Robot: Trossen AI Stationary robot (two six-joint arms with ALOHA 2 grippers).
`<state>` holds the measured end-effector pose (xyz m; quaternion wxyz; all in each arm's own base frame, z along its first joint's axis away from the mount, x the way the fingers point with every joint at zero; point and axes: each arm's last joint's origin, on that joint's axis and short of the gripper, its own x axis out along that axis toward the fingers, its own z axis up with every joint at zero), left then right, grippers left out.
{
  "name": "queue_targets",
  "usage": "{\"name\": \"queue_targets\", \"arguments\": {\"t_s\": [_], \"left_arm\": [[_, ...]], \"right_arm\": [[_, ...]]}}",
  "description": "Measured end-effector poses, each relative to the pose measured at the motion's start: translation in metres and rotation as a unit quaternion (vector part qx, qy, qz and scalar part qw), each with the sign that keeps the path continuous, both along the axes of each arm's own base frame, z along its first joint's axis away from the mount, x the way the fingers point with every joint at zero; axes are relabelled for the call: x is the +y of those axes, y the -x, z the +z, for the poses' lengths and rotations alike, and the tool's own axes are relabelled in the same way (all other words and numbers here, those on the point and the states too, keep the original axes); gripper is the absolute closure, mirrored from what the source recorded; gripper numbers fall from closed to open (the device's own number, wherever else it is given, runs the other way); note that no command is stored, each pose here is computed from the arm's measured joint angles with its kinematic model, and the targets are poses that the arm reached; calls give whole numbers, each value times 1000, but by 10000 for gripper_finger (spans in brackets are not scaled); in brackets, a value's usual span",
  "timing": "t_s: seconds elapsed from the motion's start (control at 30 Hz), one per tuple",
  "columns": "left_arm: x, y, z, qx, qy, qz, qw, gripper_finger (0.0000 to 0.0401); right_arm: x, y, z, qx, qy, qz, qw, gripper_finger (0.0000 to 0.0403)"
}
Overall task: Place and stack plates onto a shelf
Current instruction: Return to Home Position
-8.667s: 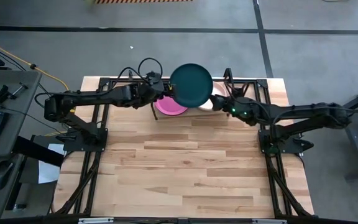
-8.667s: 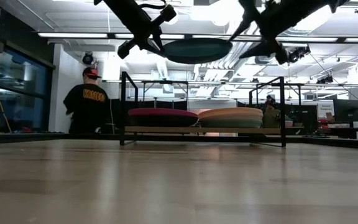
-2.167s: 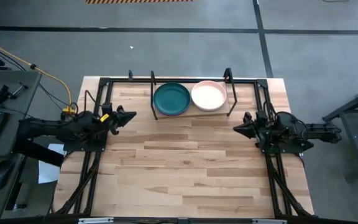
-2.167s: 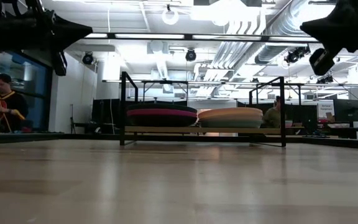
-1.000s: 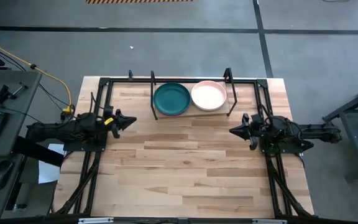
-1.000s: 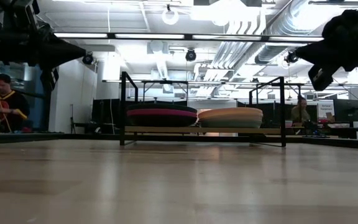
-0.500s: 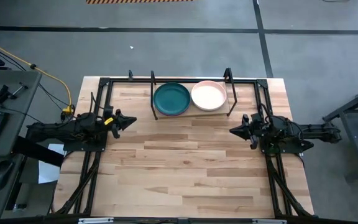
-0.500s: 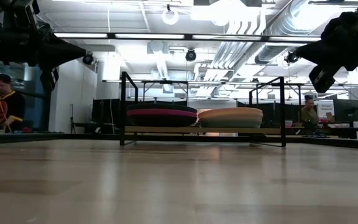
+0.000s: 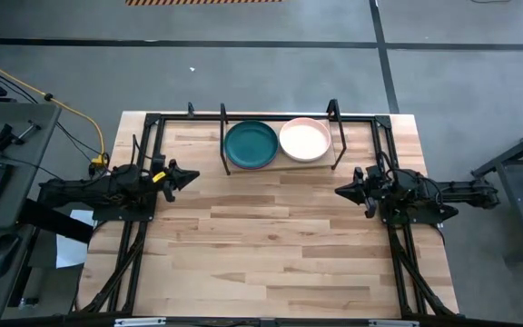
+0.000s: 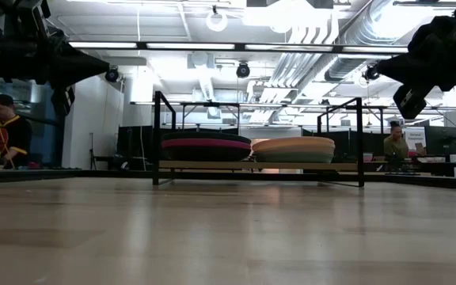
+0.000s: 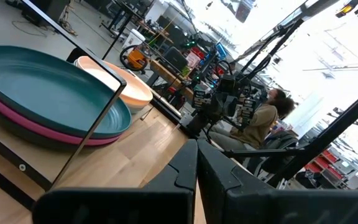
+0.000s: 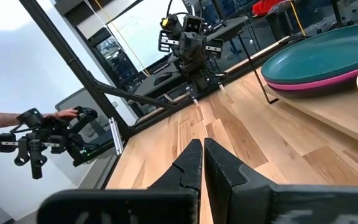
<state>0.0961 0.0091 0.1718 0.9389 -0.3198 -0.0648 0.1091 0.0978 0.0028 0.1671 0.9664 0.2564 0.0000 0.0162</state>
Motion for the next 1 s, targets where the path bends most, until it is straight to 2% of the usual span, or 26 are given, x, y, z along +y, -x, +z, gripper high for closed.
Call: {"name": "queue_targets", "arguments": {"t_s": [0.53, 0.63, 0.77, 0.83, 1.0], "left_arm": [[0, 0, 0, 1, -2, 0, 1000, 401], [0, 0, -1, 27, -98, -8, 995, 401], [-4, -1, -2, 49, -207, -43, 976, 401], [-6, -1, -2, 51, -232, -56, 970, 401], [-9, -1, -2, 48, -237, -80, 967, 401]], "right_arm": [[0, 0, 0, 0, 0, 0, 1000, 402], [0, 0, 0, 0, 0, 0, 1000, 402], [0, 0, 0, 0, 0, 0, 1000, 402], [0, 0, 0, 0, 0, 0, 1000, 402], [0, 0, 0, 0, 0, 0, 1000, 402]]}}
